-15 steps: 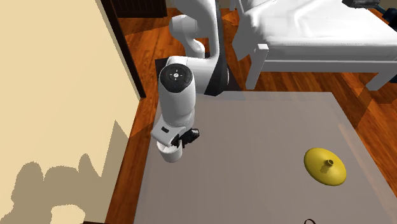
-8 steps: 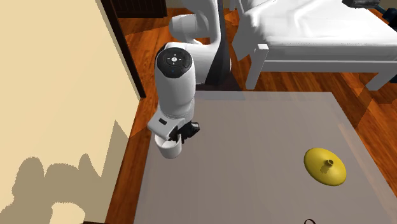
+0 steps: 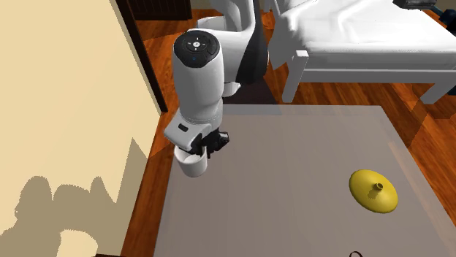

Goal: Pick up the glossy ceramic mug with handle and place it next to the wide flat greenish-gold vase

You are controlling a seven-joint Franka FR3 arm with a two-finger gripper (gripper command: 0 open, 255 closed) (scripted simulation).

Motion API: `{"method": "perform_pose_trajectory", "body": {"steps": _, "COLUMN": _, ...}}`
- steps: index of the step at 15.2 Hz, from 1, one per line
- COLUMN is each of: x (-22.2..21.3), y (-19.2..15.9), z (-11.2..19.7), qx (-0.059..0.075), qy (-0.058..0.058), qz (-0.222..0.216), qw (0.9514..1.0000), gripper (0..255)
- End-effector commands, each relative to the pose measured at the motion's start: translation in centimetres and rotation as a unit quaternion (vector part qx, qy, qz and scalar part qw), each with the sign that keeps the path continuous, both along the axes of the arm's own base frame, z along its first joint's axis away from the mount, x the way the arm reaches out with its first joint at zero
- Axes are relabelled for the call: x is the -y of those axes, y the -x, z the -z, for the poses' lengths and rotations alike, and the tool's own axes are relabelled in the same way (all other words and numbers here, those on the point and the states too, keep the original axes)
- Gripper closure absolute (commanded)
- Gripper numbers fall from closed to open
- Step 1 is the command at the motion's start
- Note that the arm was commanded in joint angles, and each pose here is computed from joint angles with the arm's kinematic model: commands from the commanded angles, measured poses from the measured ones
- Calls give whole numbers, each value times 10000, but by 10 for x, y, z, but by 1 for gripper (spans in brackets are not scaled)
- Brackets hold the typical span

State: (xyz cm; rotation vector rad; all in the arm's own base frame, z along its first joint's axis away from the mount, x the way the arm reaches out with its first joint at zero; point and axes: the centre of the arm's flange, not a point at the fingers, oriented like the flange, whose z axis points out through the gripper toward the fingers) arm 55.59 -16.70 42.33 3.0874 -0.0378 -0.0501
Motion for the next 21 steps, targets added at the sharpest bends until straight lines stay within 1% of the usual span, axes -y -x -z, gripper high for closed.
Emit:
{"method": "perform_pose_trajectory", "body": {"steps": 1, "x": 0, "y": 2, "z": -10, "qx": -2, "qy": 0, "qz": 1, "qw": 10000, "gripper": 255}}
{"method": "perform_pose_trajectory", "body": {"steps": 5, "x": 0, "y": 2, "z": -30, "qx": -2, "qy": 0, "qz": 1, "qw": 10000, "gripper": 255}}
{"method": "perform_pose_trajectory", "body": {"steps": 21, "x": -210, "y": -18, "z": -19, "qx": -2, "qy": 0, "qz": 1, "qw": 10000, "gripper": 255}}
